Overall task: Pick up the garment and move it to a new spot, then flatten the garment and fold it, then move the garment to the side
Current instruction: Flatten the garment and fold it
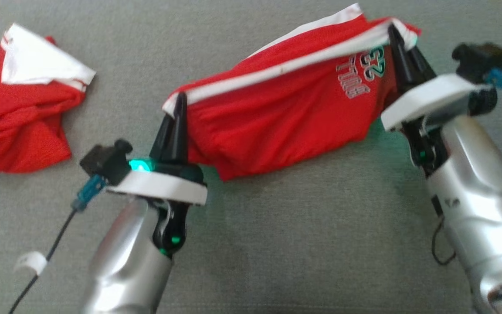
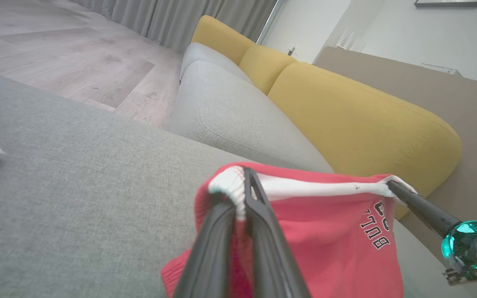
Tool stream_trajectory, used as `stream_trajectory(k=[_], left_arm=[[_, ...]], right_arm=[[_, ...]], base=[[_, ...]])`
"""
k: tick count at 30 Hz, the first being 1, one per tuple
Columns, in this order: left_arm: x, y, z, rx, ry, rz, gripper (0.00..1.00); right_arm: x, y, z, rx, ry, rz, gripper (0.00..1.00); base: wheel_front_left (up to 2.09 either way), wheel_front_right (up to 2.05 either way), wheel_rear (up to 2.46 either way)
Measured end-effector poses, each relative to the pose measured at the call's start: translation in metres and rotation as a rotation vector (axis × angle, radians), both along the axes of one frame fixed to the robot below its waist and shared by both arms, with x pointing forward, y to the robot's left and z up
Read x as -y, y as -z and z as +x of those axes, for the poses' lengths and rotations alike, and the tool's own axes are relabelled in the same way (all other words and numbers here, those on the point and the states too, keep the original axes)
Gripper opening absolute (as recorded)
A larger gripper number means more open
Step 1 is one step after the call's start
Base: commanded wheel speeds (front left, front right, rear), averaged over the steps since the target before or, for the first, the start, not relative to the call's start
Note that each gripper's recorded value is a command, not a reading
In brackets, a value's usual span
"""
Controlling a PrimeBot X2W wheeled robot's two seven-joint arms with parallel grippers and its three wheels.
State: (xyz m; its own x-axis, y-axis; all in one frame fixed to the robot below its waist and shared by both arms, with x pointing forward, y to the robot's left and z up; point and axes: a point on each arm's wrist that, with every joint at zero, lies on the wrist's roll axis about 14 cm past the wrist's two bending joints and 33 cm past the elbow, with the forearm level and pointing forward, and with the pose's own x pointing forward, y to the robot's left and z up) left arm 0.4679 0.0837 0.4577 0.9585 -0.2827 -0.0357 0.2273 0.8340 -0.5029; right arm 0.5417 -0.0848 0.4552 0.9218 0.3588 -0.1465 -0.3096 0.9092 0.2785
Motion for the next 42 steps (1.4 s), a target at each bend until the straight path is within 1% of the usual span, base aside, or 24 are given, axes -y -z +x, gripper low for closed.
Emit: stream_trajectory(k=[4,9,14,15,16,17,19,20,27,33,42], left_arm=[[-0.007,-0.001,0.016,0.000,-0.019,-0.013,0.00],[-0.010,0.005,0.028,-0.018,-0.023,-0.013,0.00],[-0.009,0.007,0.038,-0.024,-0.022,-0.020,0.00],[-0.008,0.009,0.039,-0.030,-0.019,-0.020,0.00],[-0.008,0.012,0.039,-0.038,-0.017,-0.019,0.00],[-0.008,0.016,0.039,-0.048,-0.017,-0.018,0.00],[-0.008,0.021,0.037,-0.065,-0.018,-0.011,0.87],[-0.008,0.023,0.037,-0.068,-0.017,0.000,1.00],[-0.024,0.036,0.026,-0.095,-0.047,0.078,1.00],[-0.029,0.059,0.005,-0.166,-0.059,0.095,1.00],[-0.028,0.063,0.001,-0.186,-0.059,0.087,1.00]], right_arm=[[-0.015,0.006,0.020,-0.019,-0.028,-0.012,0.00],[-0.016,0.022,0.034,-0.063,-0.025,-0.053,0.00],[-0.020,0.028,0.045,-0.069,-0.028,-0.072,0.00],[-0.020,0.029,0.047,-0.065,-0.030,-0.080,0.29],[-0.020,0.029,0.048,-0.064,-0.028,-0.086,0.86],[-0.019,0.029,0.049,-0.062,-0.025,-0.089,1.00],[-0.017,0.031,0.049,-0.059,-0.020,-0.096,1.00],[-0.017,0.032,0.048,-0.061,-0.020,-0.103,1.00],[-0.005,0.032,0.042,-0.045,-0.019,-0.176,1.00],[0.003,0.030,0.040,-0.032,-0.010,-0.212,1.00],[0.008,0.029,0.038,-0.021,0.002,-0.222,1.00]], base=[[0.00,0.00,0.00],[0.00,0.00,0.00],[0.00,0.00,0.00],[0.00,0.00,0.00],[0.00,0.00,0.00],[0.00,0.00,0.00],[0.00,0.00,0.00],[0.00,0.00,0.00],[0.00,0.00,0.00],[0.00,0.00,0.00],[0.00,0.00,0.00]])
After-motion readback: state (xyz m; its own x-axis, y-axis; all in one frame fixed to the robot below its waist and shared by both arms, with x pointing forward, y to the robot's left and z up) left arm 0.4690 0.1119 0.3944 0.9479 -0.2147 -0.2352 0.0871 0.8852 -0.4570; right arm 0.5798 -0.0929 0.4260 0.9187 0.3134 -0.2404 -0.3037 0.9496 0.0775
